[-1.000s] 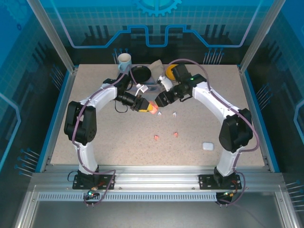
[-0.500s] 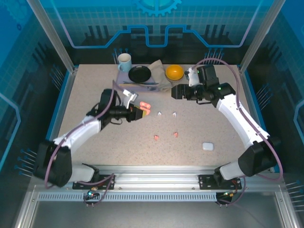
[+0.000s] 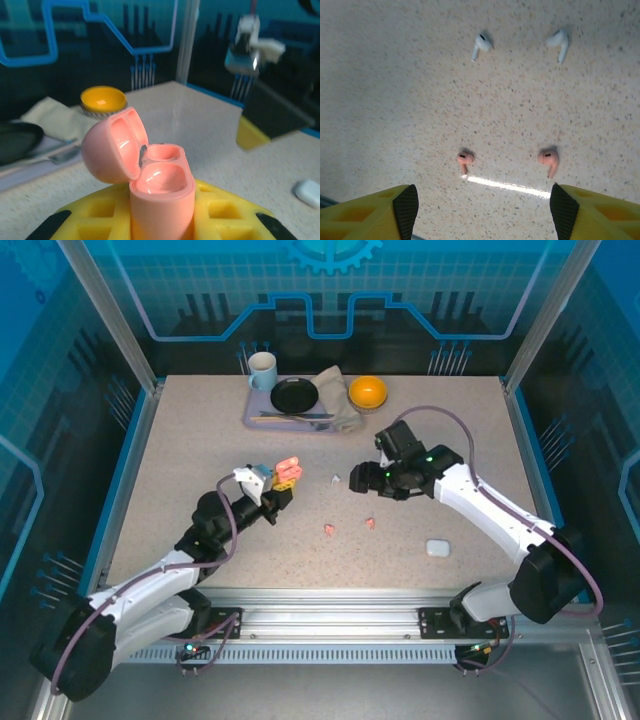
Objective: Insert the wireless bluetooth earbuds into the charging case
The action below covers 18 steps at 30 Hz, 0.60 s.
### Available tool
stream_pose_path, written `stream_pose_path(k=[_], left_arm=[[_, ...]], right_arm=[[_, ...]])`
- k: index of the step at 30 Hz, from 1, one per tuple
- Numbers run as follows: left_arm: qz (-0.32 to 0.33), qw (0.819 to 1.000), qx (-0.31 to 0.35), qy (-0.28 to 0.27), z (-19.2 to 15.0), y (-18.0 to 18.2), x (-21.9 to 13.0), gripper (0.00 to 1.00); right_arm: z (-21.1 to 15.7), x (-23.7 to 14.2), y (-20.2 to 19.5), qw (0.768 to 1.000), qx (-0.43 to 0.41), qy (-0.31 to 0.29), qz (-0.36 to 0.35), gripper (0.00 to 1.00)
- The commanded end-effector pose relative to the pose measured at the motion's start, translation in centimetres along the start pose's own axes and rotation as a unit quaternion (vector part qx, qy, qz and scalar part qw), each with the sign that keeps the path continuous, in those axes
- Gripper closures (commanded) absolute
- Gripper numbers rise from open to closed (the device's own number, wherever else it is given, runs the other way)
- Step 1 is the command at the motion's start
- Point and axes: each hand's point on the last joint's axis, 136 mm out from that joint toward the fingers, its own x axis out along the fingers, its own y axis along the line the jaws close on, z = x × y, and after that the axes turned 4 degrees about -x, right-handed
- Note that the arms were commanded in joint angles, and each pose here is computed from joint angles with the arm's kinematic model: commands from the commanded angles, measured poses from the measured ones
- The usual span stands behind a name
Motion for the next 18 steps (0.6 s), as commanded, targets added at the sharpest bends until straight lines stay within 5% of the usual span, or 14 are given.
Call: stream_pose_path(k=[1, 18], left_arm=[[0.024, 0.998, 0.024, -0.061, 2.1, 0.5, -0.9, 1.00], [0.005, 0.997, 0.010, -0.072, 0.6, 3.3, 2.4, 1.00]], right_arm=[[-2.0, 2.0, -0.8, 0.998, 0.020, 0.021, -0.056, 0.27], [-5.6, 7.7, 2.1, 0.990, -0.004, 0.065, -0.123, 0.27]])
